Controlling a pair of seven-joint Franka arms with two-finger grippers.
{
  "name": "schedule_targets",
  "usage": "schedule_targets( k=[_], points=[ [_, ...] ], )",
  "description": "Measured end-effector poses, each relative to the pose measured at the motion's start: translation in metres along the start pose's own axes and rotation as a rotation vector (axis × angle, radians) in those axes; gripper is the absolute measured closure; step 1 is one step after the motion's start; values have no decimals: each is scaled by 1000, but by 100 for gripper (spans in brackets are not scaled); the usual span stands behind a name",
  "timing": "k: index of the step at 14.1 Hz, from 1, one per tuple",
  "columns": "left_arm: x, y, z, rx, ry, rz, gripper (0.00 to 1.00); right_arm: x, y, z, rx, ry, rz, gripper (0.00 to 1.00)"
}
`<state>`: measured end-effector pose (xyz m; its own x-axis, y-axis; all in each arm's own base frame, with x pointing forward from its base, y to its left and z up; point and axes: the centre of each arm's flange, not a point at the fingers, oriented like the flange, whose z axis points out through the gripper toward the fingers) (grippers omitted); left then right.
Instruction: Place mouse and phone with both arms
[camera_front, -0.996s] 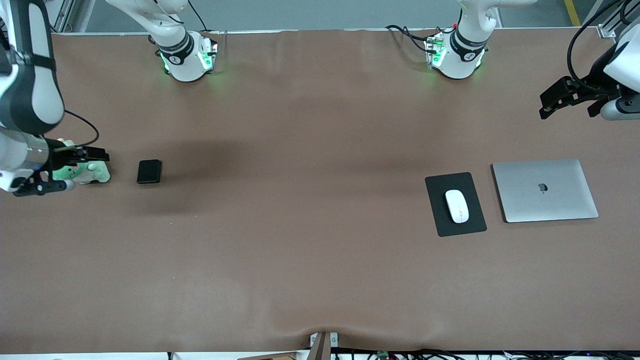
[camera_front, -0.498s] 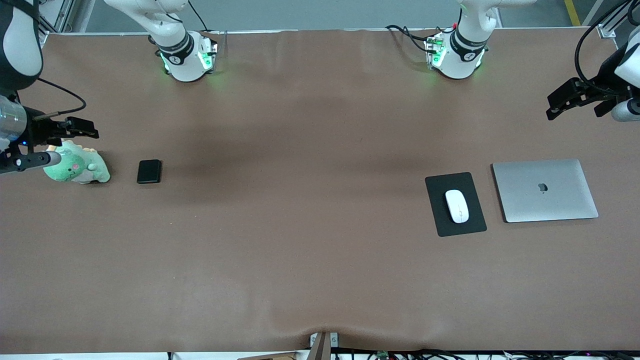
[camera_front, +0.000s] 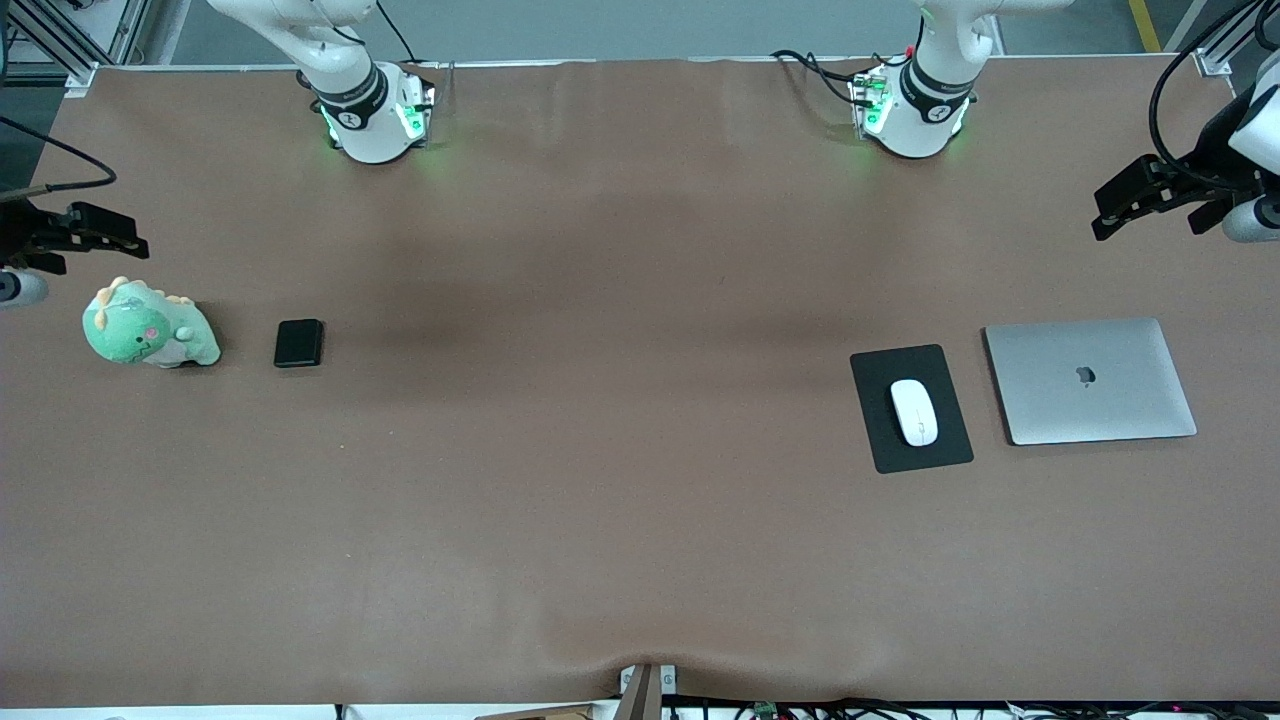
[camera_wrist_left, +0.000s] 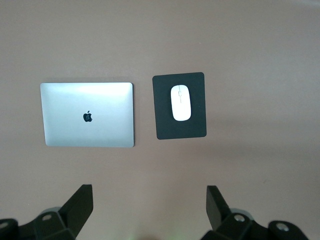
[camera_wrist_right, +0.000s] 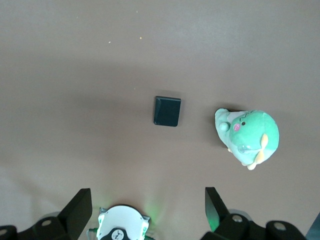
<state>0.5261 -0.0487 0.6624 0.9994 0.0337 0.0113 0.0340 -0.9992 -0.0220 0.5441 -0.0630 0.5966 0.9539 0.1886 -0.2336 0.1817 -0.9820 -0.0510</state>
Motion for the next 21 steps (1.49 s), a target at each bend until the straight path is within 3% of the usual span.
schedule_targets(
  k=[7, 21],
  points=[
    [0, 1, 0, -4, -1, 2, 0, -12, -12, -31, 37, 17, -18, 0],
    [3, -2, -1, -9, 11, -5, 0, -44, -46, -47, 26, 56, 67, 0]
  ],
)
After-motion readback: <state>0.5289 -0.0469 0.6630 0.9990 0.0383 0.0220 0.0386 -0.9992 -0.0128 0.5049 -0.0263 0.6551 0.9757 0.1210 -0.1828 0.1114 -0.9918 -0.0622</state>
